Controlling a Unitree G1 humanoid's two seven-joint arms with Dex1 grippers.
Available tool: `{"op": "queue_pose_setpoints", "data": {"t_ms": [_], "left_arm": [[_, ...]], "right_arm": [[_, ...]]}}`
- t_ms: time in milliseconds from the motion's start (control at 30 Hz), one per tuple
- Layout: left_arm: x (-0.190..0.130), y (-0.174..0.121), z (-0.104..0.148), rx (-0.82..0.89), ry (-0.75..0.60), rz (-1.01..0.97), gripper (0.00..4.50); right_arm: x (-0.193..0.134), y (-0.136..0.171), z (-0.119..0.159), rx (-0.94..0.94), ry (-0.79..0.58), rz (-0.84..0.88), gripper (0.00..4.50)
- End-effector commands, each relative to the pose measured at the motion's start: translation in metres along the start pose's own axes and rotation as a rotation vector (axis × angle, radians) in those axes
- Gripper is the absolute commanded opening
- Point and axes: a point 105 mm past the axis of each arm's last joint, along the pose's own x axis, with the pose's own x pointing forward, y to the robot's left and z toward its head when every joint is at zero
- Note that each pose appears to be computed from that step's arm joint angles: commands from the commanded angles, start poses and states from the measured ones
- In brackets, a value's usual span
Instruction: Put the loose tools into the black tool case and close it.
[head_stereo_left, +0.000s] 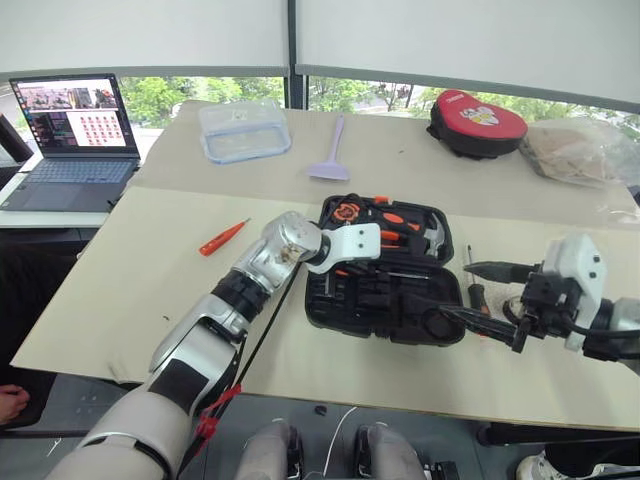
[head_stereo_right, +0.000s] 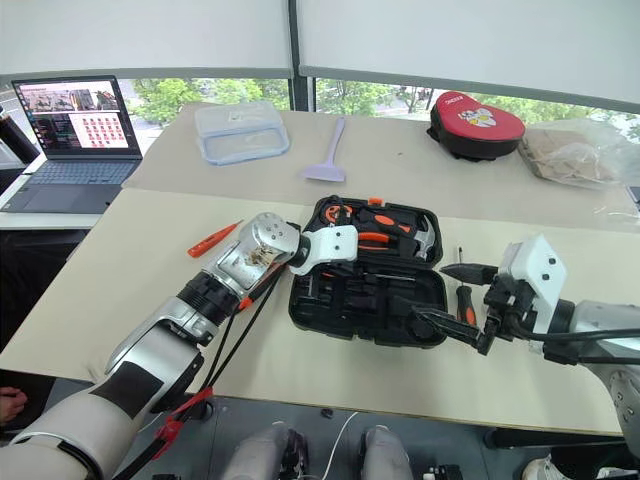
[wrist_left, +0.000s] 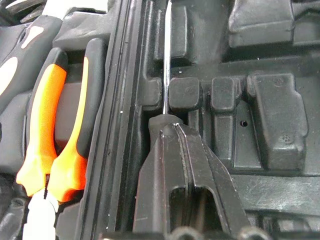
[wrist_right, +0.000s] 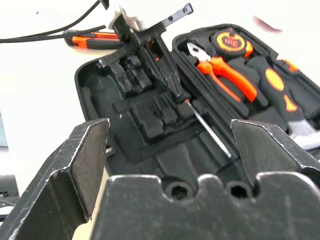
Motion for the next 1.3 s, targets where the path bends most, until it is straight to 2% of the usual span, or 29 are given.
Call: {"op": "queue_pose_setpoints", "data": {"t_ms": [33, 100, 167, 267, 367, 500, 767, 867, 967, 1067, 1100, 1167, 1200, 1300], "left_arm": [[-0.039, 0.007, 0.022, -0.123, -0.176, -0.013, 0.75], [-0.083, -0.005, 0.036, -0.156, -0.329, -0.108, 1.56], [-0.114, -0.018, 0.039, -0.19, -0.389, -0.166, 2.29], [-0.14, -0.037, 0.039, -0.233, -0.408, -0.227, 3.53], [-0.152, -0.055, 0.043, -0.253, -0.416, -0.278, 4.37], [-0.153, -0.069, 0.049, -0.253, -0.416, -0.301, 4.45], [-0.147, -0.07, 0.051, -0.237, -0.4, -0.258, 4.45], [-0.146, -0.071, 0.05, -0.218, -0.382, -0.245, 4.5], [-0.146, -0.07, 0.05, -0.215, -0.378, -0.239, 4.5], [-0.145, -0.067, 0.049, -0.21, -0.37, -0.226, 4.5], [-0.145, -0.066, 0.048, -0.207, -0.368, -0.222, 4.5], [-0.145, -0.064, 0.048, -0.204, -0.366, -0.218, 4.5], [-0.145, -0.063, 0.048, -0.202, -0.366, -0.216, 4.5], [-0.146, -0.062, 0.047, -0.2, -0.361, -0.215, 4.5]], "right_arm": [[-0.017, -0.008, 0.006, -0.017, -0.012, -0.108, 4.5], [-0.033, -0.018, -0.008, 0.05, 0.02, -0.233, 4.5], [-0.044, -0.021, -0.024, 0.114, 0.049, -0.336, 4.5], [-0.044, -0.022, -0.043, 0.185, 0.076, -0.431, 4.5], [-0.038, -0.027, -0.058, 0.225, 0.083, -0.517, 4.5], [-0.021, -0.033, -0.077, 0.263, 0.104, -0.581, 4.5], [-0.003, -0.037, -0.099, 0.263, 0.145, -0.607, 4.5], [0.01, -0.036, -0.107, 0.276, 0.155, -0.595, 3.81], [0.016, -0.037, -0.107, 0.29, 0.151, -0.588, 2.67], [0.016, -0.04, -0.109, 0.316, 0.15, -0.611, 1.78], [0.016, -0.04, -0.109, 0.322, 0.148, -0.616, 1.78], [0.015, -0.04, -0.108, 0.333, 0.134, -0.631, 1.16], [0.013, -0.04, -0.107, 0.332, 0.125, -0.64, 1.03], [0.005, -0.044, -0.095, 0.317, 0.08, -0.677, 1.02]]}}
